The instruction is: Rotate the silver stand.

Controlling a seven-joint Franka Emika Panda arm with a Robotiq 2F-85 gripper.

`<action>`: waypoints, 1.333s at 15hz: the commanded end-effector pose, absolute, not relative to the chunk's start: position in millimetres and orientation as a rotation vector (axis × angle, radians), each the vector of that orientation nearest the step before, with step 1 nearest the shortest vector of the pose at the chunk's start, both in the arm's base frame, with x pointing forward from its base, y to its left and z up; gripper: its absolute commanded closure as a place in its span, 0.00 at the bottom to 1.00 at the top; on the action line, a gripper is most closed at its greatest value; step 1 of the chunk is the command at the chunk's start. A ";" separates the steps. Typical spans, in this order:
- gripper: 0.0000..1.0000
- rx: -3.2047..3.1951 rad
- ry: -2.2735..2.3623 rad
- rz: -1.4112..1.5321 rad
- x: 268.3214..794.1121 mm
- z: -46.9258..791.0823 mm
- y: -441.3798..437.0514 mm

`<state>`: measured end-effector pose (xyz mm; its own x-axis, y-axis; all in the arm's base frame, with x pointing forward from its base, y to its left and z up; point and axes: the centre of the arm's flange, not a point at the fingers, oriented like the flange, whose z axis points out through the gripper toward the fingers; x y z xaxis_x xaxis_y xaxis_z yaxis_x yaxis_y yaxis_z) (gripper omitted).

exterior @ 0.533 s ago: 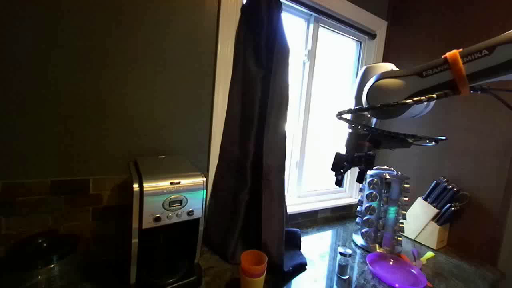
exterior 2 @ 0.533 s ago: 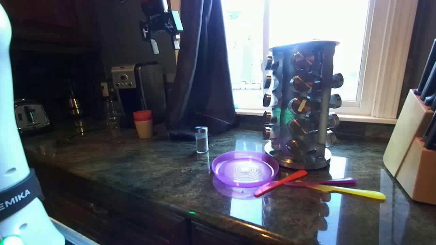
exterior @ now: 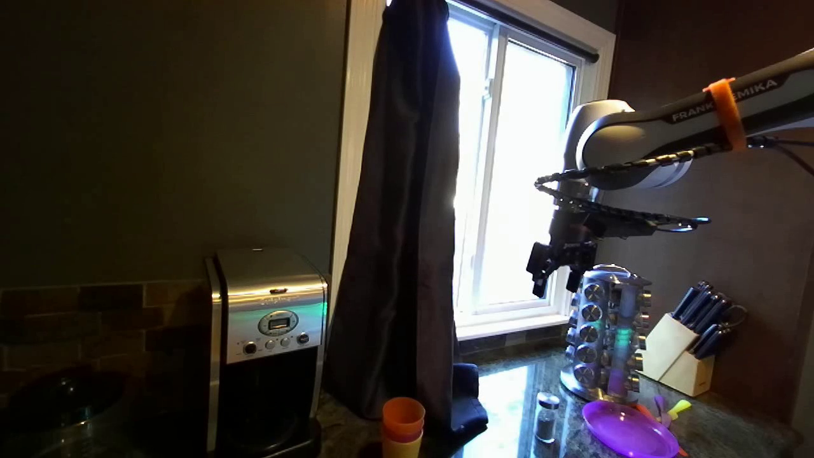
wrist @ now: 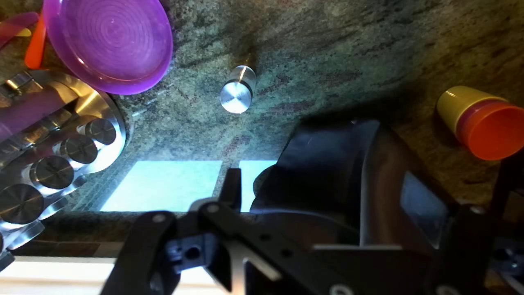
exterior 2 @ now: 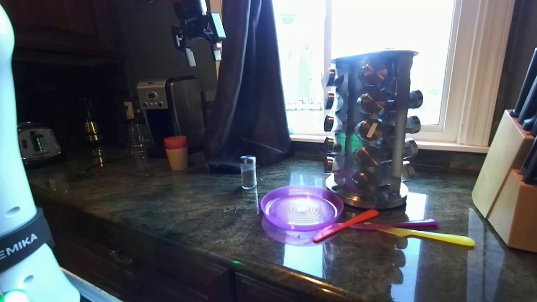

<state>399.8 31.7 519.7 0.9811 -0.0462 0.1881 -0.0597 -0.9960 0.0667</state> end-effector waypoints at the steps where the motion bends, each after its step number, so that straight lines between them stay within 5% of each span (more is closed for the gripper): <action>1: 0.00 3.055 -0.082 0.288 399.8 519.7 31.7; 12: 0.00 3.055 -0.082 0.288 399.8 519.7 31.7; 20: 0.00 3.058 0.229 0.185 445.2 558.9 -65.8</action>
<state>420.0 -28.0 543.7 0.9846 0.0414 0.1698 0.0348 -0.9985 0.0415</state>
